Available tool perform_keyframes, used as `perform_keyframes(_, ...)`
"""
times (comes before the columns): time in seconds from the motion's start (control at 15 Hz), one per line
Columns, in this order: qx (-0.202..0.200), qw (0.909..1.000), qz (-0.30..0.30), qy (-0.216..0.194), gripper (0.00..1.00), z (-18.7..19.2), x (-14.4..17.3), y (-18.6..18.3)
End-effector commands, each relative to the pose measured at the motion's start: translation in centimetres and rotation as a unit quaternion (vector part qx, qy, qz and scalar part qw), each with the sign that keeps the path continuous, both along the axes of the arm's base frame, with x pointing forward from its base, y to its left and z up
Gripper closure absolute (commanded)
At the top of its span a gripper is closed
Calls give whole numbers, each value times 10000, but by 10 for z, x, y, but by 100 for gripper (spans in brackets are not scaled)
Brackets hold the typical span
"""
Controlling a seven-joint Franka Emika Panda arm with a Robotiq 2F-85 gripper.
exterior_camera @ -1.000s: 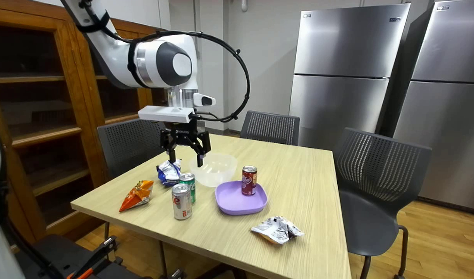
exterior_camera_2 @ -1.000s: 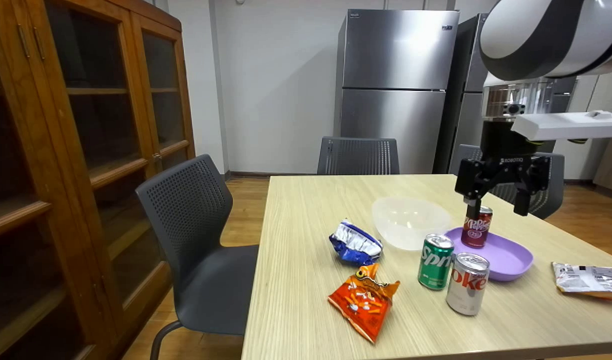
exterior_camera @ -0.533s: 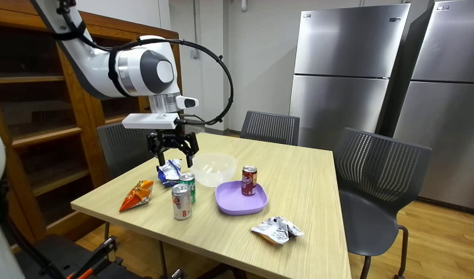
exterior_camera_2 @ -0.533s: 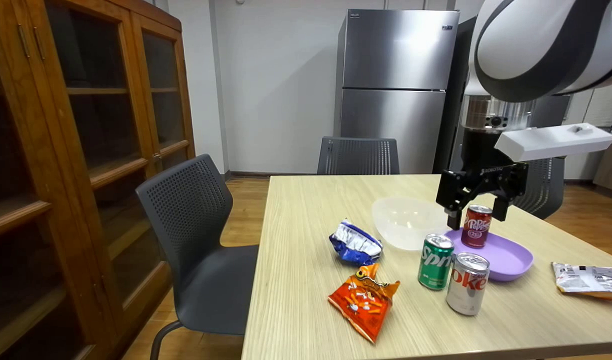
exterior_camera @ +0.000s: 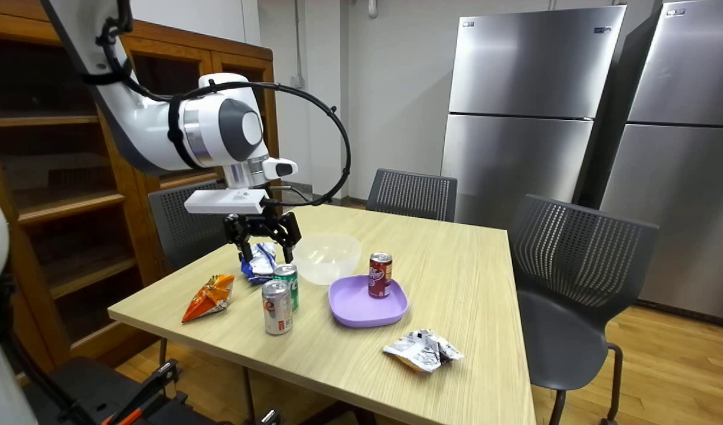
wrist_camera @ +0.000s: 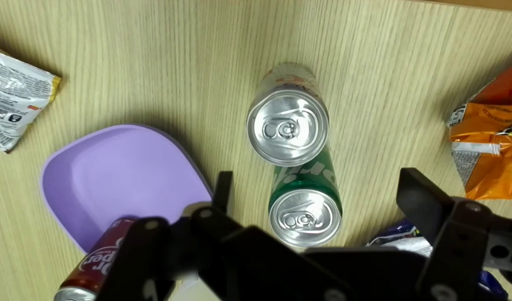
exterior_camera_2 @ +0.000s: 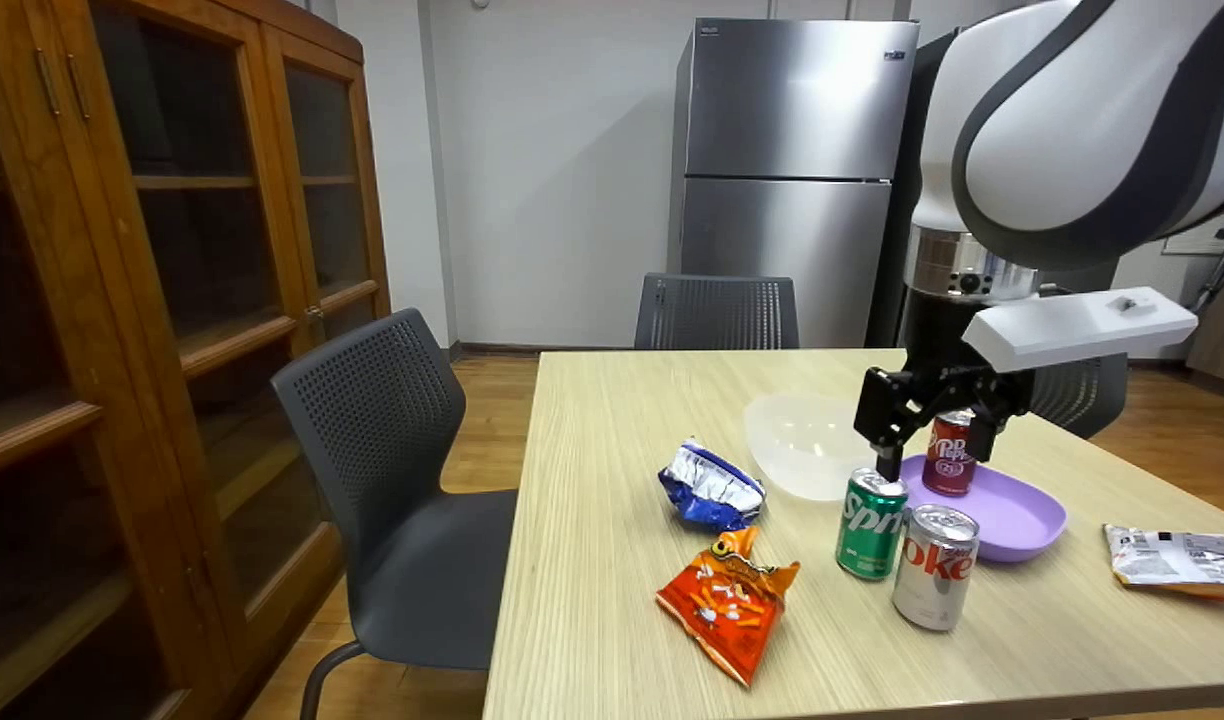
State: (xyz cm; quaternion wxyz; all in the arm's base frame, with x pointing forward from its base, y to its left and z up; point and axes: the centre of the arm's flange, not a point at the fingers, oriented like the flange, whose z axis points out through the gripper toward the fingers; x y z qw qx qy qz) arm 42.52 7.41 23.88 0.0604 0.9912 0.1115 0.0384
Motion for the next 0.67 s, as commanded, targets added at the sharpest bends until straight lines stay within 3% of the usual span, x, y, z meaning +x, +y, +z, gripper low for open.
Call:
perform_keyframes(0.0,-87,9999,-121,-62,0,-20,10,9)
perform_keyframes(0.6,-160,9989,-436,-27,0,-48,48,14)
